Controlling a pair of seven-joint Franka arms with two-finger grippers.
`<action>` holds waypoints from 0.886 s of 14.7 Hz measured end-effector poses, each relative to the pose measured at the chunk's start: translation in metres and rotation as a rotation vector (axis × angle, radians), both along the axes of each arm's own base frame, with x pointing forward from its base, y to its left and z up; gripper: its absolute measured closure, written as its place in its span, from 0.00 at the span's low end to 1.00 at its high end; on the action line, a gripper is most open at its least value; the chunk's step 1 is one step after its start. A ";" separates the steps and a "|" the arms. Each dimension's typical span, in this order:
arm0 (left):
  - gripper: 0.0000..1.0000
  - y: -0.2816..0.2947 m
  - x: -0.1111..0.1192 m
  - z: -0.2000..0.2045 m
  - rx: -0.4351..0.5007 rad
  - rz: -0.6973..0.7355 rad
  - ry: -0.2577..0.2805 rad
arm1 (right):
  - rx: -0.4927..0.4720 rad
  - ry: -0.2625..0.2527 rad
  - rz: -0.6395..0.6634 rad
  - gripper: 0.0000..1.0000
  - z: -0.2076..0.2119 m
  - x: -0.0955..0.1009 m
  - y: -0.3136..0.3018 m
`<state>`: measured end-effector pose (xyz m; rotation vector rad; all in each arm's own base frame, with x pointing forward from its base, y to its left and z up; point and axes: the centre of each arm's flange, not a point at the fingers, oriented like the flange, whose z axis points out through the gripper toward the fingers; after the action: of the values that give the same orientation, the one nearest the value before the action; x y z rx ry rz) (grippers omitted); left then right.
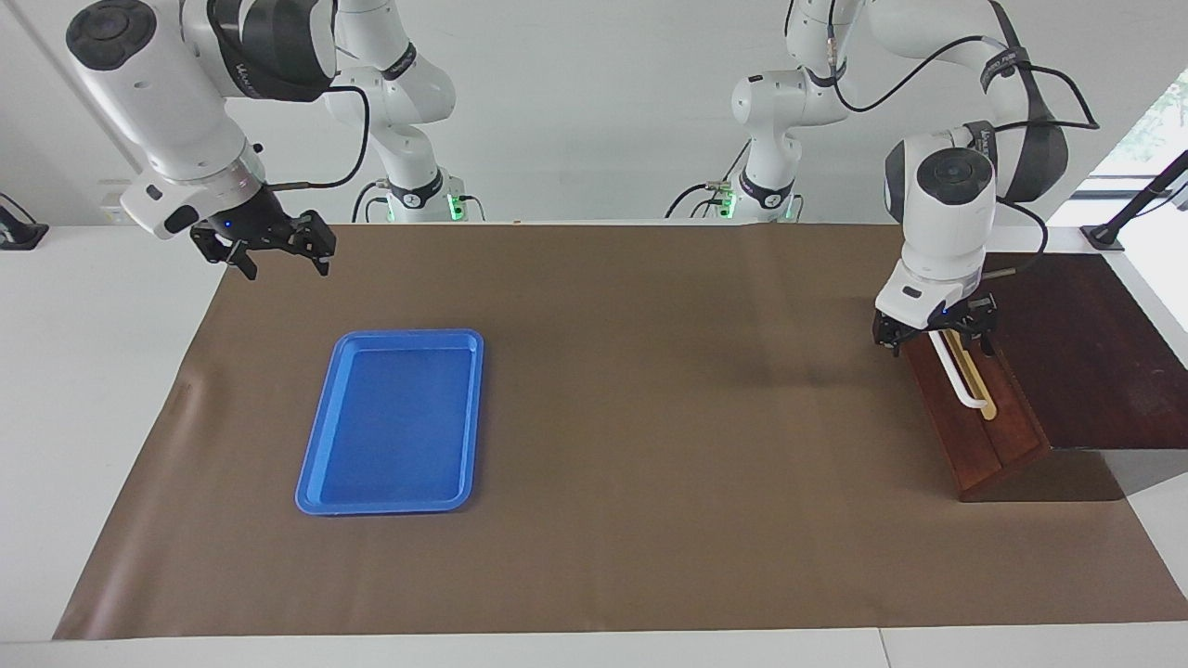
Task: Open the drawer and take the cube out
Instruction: 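Grasp the white handle with the left gripper and pull the drawer open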
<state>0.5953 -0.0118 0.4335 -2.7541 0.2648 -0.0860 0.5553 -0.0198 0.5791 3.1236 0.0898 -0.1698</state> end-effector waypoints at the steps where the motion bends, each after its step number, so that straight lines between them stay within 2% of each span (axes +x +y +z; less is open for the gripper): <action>1: 0.00 0.005 0.001 -0.004 -0.001 0.003 -0.004 | 0.000 0.002 0.000 0.00 -0.001 0.000 0.000; 3: 0.00 0.008 0.001 -0.012 -0.008 -0.003 -0.014 | 0.000 0.004 0.000 0.00 -0.002 0.000 0.000; 8: 0.00 0.002 -0.007 -0.035 -0.015 -0.028 0.001 | 0.000 0.005 0.000 0.00 -0.002 -0.001 0.000; 13: 0.00 -0.001 -0.006 -0.041 0.005 -0.031 -0.004 | 0.000 0.005 0.000 0.00 -0.002 -0.001 0.000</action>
<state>0.5891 -0.0124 0.3930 -2.7453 0.3067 -0.0994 0.5546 -0.0198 0.5767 3.1235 0.0899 -0.1784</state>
